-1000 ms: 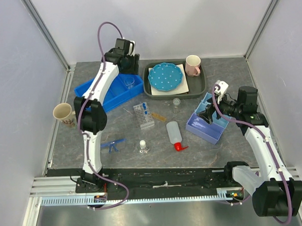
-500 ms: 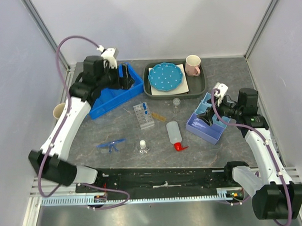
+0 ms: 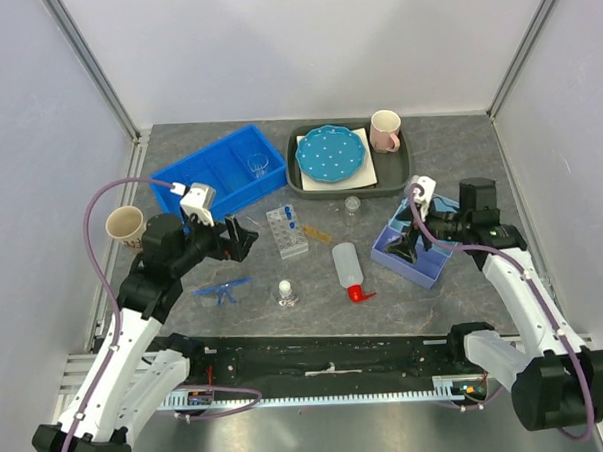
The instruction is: Organize the chemistry lab equipment
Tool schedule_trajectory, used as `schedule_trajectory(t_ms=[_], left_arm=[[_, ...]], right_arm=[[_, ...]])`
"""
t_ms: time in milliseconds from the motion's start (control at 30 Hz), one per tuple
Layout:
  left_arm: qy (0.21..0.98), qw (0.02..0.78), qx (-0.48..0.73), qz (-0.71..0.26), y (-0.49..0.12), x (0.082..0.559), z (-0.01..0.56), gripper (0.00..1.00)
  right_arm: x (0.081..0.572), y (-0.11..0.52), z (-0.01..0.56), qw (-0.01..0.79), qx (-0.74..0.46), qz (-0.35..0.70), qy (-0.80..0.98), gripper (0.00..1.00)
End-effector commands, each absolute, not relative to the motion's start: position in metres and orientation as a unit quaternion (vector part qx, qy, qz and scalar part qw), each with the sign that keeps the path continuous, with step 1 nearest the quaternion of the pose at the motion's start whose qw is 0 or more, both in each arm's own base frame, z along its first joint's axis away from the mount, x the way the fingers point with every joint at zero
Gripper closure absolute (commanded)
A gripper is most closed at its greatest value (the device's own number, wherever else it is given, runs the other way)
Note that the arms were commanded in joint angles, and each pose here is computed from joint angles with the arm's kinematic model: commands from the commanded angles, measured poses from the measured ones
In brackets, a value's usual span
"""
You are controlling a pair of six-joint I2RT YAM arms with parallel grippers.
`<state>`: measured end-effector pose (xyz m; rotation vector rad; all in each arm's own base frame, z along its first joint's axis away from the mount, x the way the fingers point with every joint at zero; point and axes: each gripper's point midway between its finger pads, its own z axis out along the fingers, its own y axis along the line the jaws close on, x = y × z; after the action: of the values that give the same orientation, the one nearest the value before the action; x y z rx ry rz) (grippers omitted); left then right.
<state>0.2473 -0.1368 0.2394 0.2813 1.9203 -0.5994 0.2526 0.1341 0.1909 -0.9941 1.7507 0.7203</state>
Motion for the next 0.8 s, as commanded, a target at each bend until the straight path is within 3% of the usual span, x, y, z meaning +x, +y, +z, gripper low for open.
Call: schedule_trajectory(t_ms=[0, 333, 767], left_arm=[[0.790, 0.553, 0.096, -0.245, -0.129, 0.248, 0.240, 0.05], [0.792, 0.574, 0.035, -0.205, -0.106, 0.252, 0.246, 0.05], [0.781, 0.594, 0.001, -0.190, -0.092, 0.246, 0.250, 0.05]], right_arm=[[0.248, 0.155, 0.205, 0.456, -0.463, 0.286, 0.704, 0.02], [0.230, 0.229, 0.187, 0.342, -0.495, 0.257, 0.756, 0.02], [0.281, 0.260, 0.134, 0.335, -0.227, 0.177, 0.897, 0.02]])
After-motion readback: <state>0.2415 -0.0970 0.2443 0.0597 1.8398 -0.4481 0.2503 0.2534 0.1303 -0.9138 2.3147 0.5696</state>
